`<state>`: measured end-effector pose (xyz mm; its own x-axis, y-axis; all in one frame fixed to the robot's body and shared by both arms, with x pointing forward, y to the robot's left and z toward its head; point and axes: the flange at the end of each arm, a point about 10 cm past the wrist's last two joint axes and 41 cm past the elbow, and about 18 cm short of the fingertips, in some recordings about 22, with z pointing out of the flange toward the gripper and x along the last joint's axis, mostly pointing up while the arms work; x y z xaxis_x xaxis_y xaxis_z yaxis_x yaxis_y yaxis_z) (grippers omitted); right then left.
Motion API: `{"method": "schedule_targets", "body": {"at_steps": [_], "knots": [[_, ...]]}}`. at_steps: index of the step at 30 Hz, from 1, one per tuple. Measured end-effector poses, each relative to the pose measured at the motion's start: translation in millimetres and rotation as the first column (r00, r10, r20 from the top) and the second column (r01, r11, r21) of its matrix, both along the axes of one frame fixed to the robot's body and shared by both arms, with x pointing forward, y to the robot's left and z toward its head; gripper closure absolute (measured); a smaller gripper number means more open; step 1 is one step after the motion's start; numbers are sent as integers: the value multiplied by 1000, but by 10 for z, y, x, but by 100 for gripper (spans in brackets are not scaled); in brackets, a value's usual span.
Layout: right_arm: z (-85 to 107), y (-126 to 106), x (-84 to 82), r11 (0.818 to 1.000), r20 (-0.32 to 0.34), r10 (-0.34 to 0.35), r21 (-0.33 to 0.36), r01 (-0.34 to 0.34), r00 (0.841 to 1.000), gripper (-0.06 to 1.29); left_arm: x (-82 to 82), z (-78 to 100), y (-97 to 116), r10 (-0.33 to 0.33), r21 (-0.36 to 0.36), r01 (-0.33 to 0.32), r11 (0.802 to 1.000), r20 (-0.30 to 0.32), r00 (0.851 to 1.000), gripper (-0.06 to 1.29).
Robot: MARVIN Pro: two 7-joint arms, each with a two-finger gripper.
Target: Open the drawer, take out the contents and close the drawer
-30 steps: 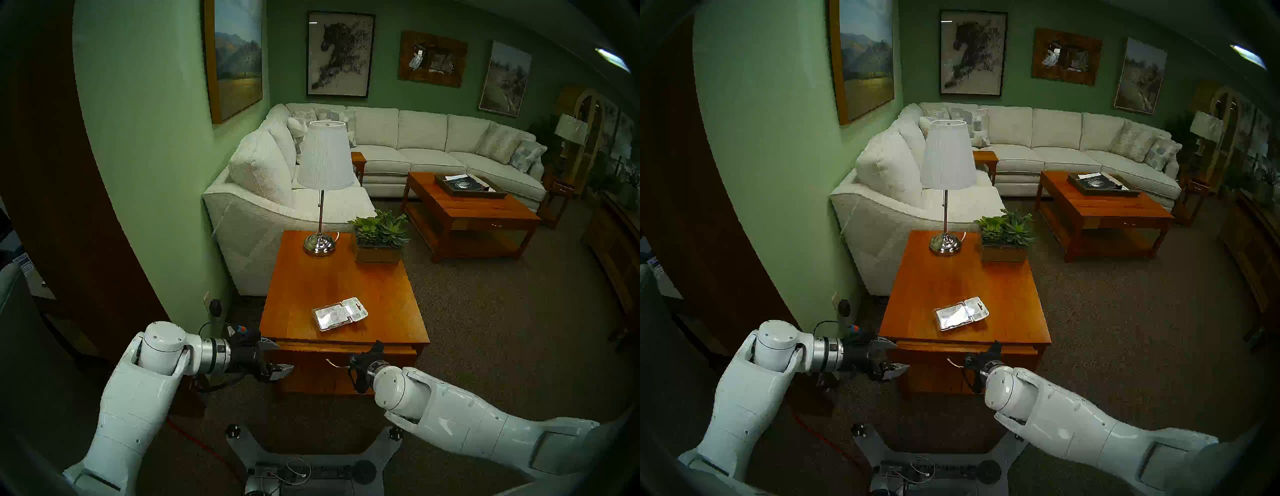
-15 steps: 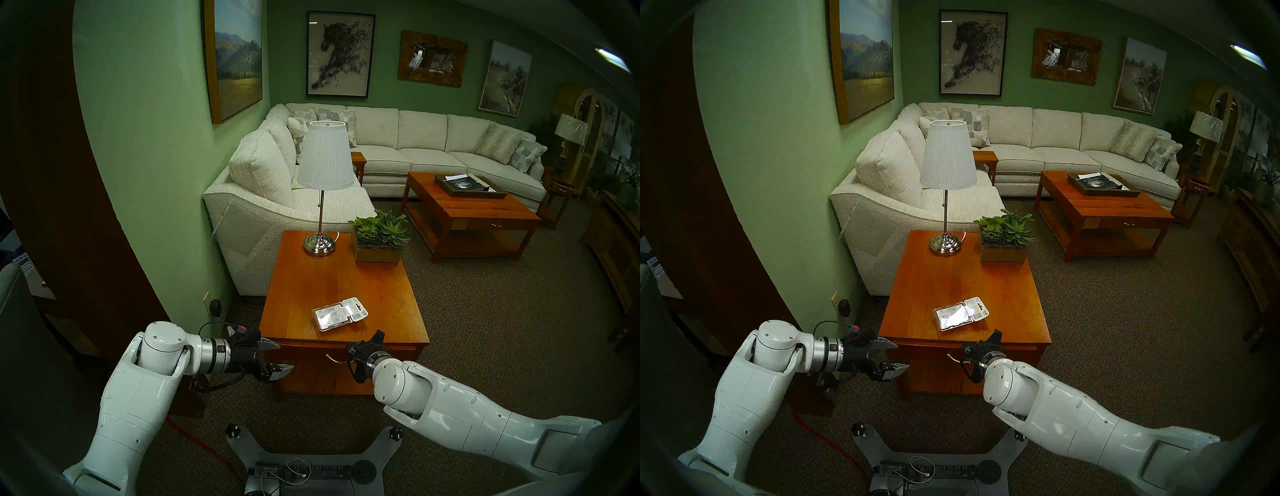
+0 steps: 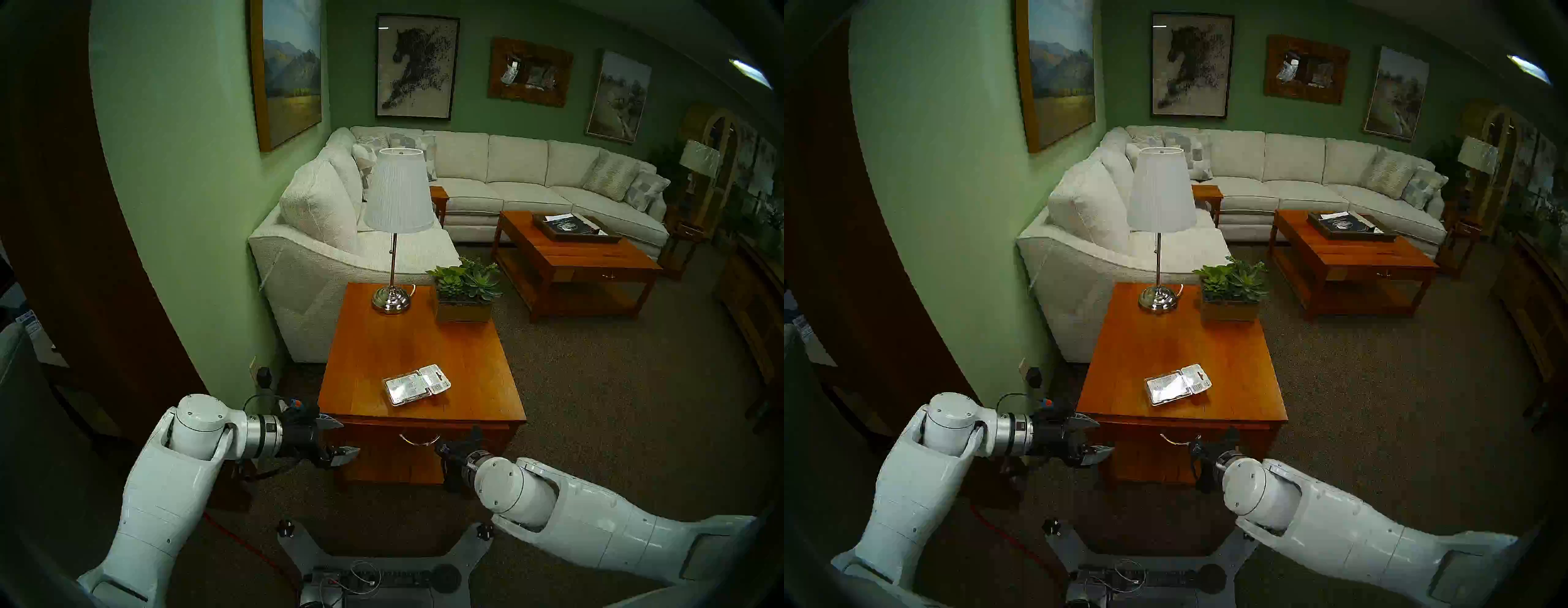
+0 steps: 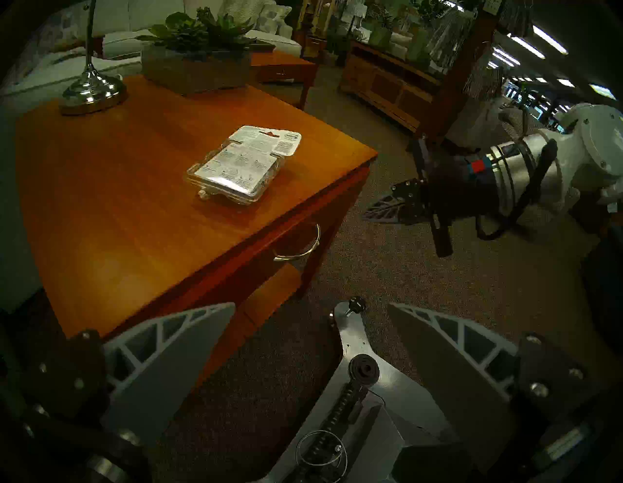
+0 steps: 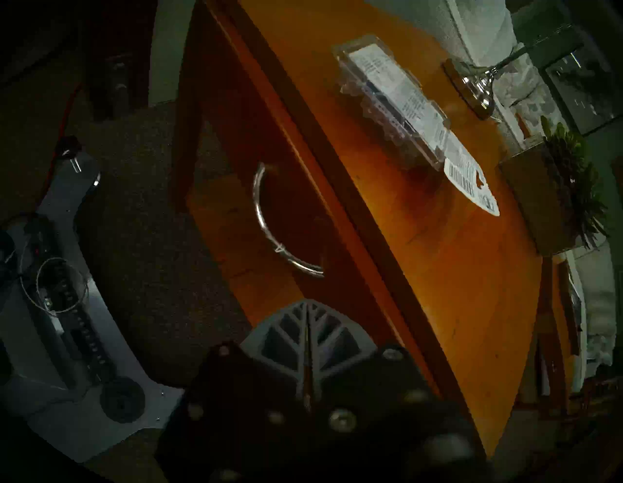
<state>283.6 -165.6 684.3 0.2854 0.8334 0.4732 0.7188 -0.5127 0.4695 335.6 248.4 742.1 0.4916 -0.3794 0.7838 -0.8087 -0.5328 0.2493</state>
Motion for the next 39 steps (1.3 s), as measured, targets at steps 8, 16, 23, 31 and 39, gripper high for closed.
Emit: {"method": "schedule_targets", "body": {"at_steps": [8,16,23,31,39], "knots": [[16,-75,-62,1000,-17,-9,12,9,1000,127,0,2,0,0,0,0,1000,0,1000,0],[-242,-158,57,1000,-49,-31,-7,30,998,127,0,2,0,0,0,0,1000,0,1000,0],[-340,-101,218,1000,-45,-28,-3,28,999,127,0,1,0,0,0,0,1000,0,1000,0],[-448,-65,415,998,4,-20,-59,21,1000,127,0,0,0,0,0,0,1000,0,1000,0],[-634,-32,550,987,52,-8,-161,17,999,127,0,0,-1,0,0,0,1000,0,1000,0]]}}
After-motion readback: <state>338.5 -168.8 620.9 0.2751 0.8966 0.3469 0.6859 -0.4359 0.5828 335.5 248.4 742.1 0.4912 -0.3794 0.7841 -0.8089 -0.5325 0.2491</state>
